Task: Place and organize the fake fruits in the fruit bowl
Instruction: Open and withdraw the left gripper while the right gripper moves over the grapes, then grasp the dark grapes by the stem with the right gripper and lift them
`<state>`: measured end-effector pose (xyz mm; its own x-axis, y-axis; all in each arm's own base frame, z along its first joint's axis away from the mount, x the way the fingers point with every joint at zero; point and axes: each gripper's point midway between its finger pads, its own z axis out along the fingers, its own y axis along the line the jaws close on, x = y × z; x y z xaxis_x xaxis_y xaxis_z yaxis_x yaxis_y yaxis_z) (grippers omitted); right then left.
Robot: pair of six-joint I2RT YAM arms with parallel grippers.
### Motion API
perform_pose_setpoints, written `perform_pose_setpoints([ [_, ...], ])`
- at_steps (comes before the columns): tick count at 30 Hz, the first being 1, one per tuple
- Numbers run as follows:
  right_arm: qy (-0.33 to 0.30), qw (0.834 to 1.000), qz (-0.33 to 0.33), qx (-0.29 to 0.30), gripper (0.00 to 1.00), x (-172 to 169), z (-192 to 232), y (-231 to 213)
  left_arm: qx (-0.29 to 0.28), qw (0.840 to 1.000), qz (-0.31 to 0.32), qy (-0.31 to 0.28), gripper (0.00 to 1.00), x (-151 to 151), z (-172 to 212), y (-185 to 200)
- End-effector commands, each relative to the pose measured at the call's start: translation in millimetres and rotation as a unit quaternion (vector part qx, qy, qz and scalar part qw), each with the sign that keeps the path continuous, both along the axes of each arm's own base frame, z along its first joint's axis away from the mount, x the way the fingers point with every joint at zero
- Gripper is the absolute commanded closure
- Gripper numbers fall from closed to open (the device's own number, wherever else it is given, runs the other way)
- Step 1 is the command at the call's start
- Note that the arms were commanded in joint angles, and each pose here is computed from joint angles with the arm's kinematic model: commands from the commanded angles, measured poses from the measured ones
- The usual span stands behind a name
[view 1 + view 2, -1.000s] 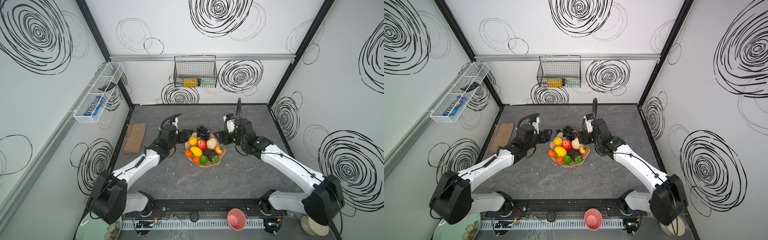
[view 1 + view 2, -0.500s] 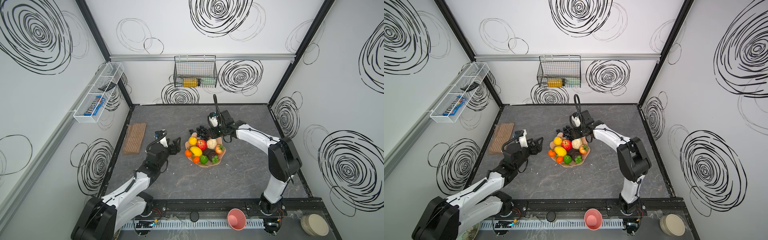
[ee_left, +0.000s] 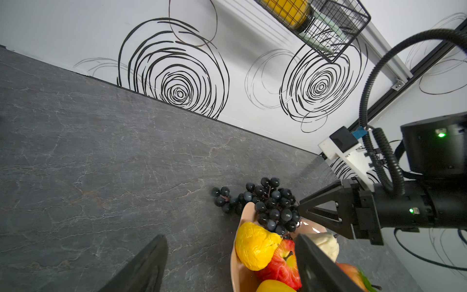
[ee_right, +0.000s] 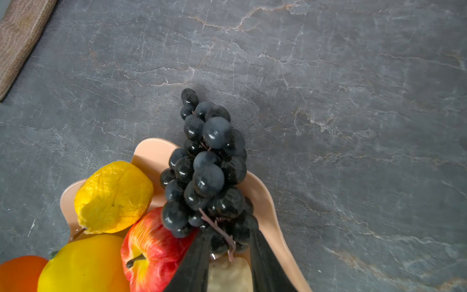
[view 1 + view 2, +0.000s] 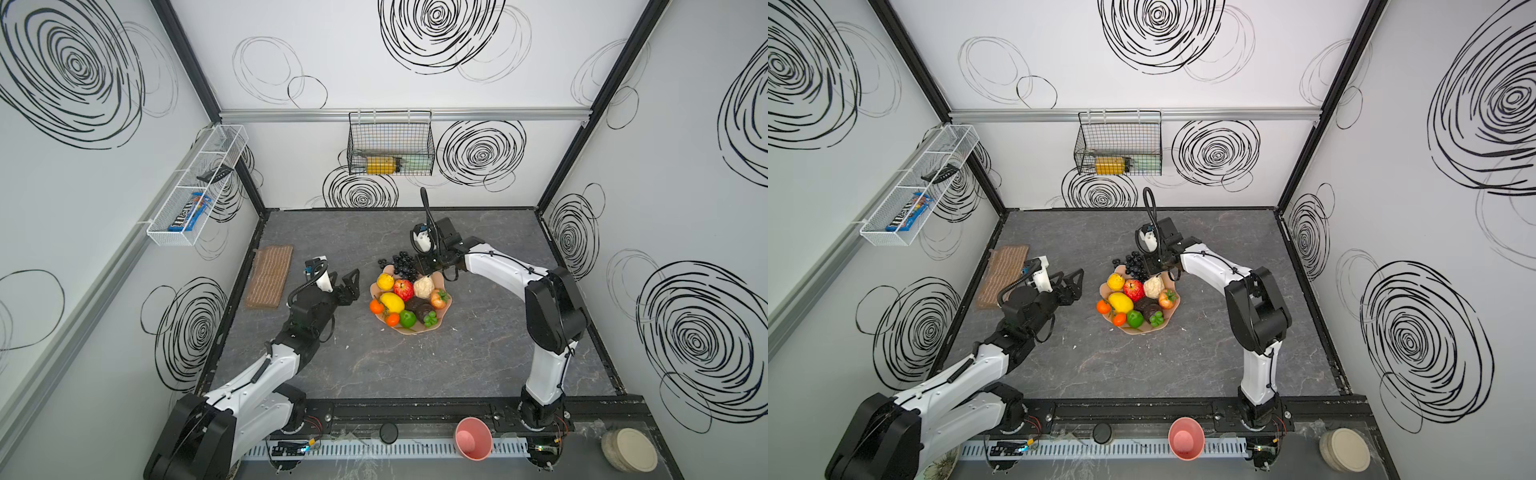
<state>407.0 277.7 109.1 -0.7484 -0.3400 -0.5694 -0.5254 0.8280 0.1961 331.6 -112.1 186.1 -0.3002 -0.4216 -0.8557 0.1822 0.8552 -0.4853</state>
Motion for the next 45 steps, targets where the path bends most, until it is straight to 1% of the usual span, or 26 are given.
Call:
perform_pose_setpoints([
  [1, 0.000, 1.000, 0.006, -0.002, 0.70, 3, 2, 1, -0.014, 1.000, -0.012, -0.020, 0.15, 3, 9, -4],
  [4, 0.003, 1.000, 0.004, -0.009, 0.77, 5, 0, 0, -0.016, 0.999, -0.029, -0.014, 0.13, 6, 5, -11],
  [11, -0.006, 1.000, 0.001, -0.007, 0.89, 5, 8, -1, -0.020, 0.999, -0.030, -0.009, 0.12, 6, 2, -12],
  [13, -0.010, 1.000, 0.000, -0.007, 0.91, 5, 13, -1, -0.020, 0.999, -0.029, -0.010, 0.12, 6, 2, -11],
  [17, -0.028, 1.000, -0.001, -0.008, 1.00, 2, 31, 0, -0.021, 0.999, -0.026, -0.009, 0.12, 6, 1, -10],
  [25, -0.099, 0.995, -0.007, 0.010, 1.00, 2, 93, 3, -0.030, 0.999, -0.016, -0.012, 0.12, 5, 0, -3],
  [32, -0.174, 0.983, -0.002, 0.052, 1.00, 10, 147, 11, -0.036, 0.999, -0.014, -0.009, 0.12, 6, -3, 0],
  [40, -0.209, 0.976, 0.002, 0.064, 1.00, 32, 200, 29, -0.040, 0.999, -0.014, -0.006, 0.11, 7, -5, 1],
  [45, -0.210, 0.976, -0.002, 0.061, 1.00, 40, 201, 32, -0.041, 0.999, -0.015, -0.004, 0.11, 7, -6, 1],
])
